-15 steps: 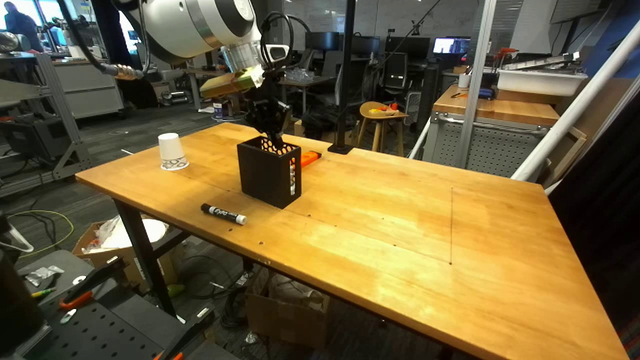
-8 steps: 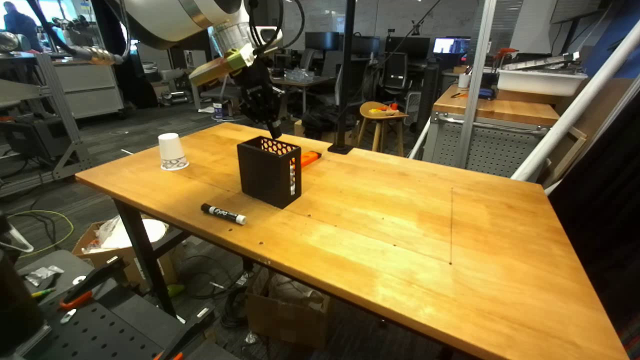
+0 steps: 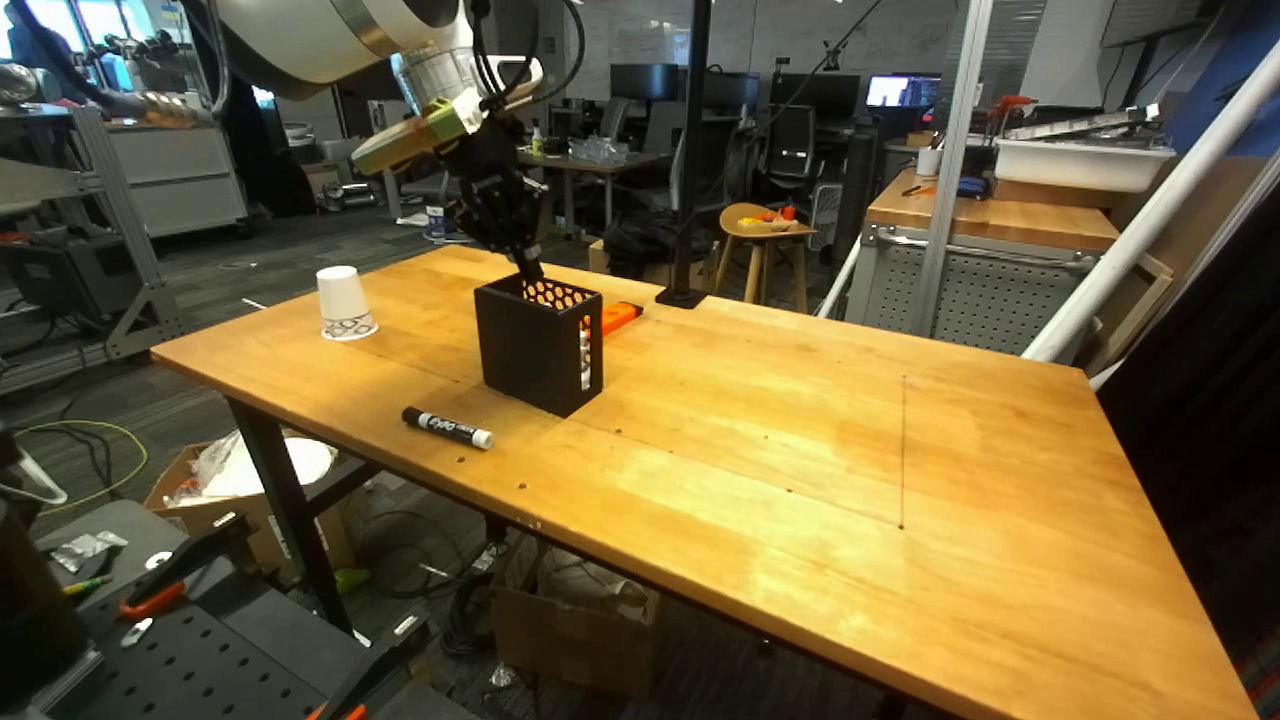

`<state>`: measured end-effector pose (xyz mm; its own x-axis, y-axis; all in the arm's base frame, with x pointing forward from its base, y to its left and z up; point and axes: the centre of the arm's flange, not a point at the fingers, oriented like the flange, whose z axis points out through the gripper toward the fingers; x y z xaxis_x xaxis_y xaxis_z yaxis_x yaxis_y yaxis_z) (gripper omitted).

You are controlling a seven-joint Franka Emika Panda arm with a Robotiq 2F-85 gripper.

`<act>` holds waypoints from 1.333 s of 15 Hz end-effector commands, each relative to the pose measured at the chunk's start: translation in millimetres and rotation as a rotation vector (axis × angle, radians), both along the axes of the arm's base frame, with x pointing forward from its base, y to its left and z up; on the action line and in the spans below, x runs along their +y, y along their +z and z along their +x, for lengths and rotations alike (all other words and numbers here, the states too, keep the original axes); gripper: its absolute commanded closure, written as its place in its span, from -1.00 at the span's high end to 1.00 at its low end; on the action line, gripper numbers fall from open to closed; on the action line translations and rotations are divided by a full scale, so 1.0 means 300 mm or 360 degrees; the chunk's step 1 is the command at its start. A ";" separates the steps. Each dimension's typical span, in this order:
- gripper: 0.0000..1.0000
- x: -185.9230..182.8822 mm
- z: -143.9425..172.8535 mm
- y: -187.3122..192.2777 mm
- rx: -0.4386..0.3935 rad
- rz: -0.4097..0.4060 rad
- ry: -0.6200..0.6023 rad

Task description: Put the towel inside the box

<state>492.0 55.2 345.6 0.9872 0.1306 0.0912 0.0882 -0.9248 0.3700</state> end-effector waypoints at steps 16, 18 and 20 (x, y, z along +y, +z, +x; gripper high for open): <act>-0.94 -0.038 0.073 -0.111 0.0037 0.0041 0.0007; -0.94 -0.039 0.077 -0.129 0.0053 0.0044 0.0007; -0.94 -0.038 0.082 -0.141 0.0066 0.0048 0.0007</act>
